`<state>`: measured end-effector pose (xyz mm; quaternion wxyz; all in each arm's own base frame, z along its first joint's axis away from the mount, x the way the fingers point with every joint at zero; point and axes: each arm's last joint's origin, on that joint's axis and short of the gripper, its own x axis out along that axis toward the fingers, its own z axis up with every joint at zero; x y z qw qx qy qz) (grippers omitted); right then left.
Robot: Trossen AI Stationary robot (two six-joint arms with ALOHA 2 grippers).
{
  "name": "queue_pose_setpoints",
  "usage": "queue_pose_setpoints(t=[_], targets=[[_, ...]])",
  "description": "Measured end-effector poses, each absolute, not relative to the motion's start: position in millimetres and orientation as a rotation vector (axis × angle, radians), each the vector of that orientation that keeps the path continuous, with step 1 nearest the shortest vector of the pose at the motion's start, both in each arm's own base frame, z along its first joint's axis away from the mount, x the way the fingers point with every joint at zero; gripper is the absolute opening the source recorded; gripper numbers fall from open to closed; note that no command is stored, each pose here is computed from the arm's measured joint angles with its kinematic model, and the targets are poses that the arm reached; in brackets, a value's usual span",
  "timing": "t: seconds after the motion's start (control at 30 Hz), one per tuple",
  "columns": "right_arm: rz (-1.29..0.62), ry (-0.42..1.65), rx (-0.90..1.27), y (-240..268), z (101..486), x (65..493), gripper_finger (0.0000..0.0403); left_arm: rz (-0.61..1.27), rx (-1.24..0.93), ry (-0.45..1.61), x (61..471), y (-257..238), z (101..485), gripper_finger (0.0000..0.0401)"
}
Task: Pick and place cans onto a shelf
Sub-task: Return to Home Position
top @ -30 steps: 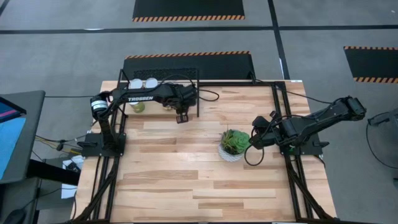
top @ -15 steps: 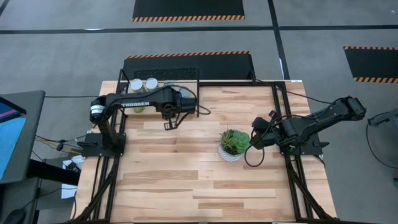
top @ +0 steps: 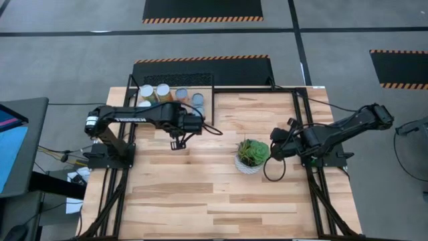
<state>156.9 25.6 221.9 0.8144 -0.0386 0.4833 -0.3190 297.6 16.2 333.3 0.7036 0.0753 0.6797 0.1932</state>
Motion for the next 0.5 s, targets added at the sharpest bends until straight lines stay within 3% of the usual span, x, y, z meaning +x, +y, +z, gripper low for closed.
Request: queue_pose_setpoints(t=[0.2, 0.33, 0.5], targets=[[-0.689, 0.992, -0.047, 24.3, 237.1, 162.1, 0.0028, 0.355, 0.204, 1.514, 297.2, 4.2, 334.0, 0.0057], [-0.685, 0.976, -0.037, 24.9, 243.4, 163.8, 0.0028, 0.42, 0.301, 1.496, 296.6, 4.4, 334.7, 0.0057], [-0.632, 1.049, -0.016, 26.0, 251.1, 160.5, 0.0028, 0.434, 0.28, 1.448, 261.0, 10.2, 335.6, 0.0057]])
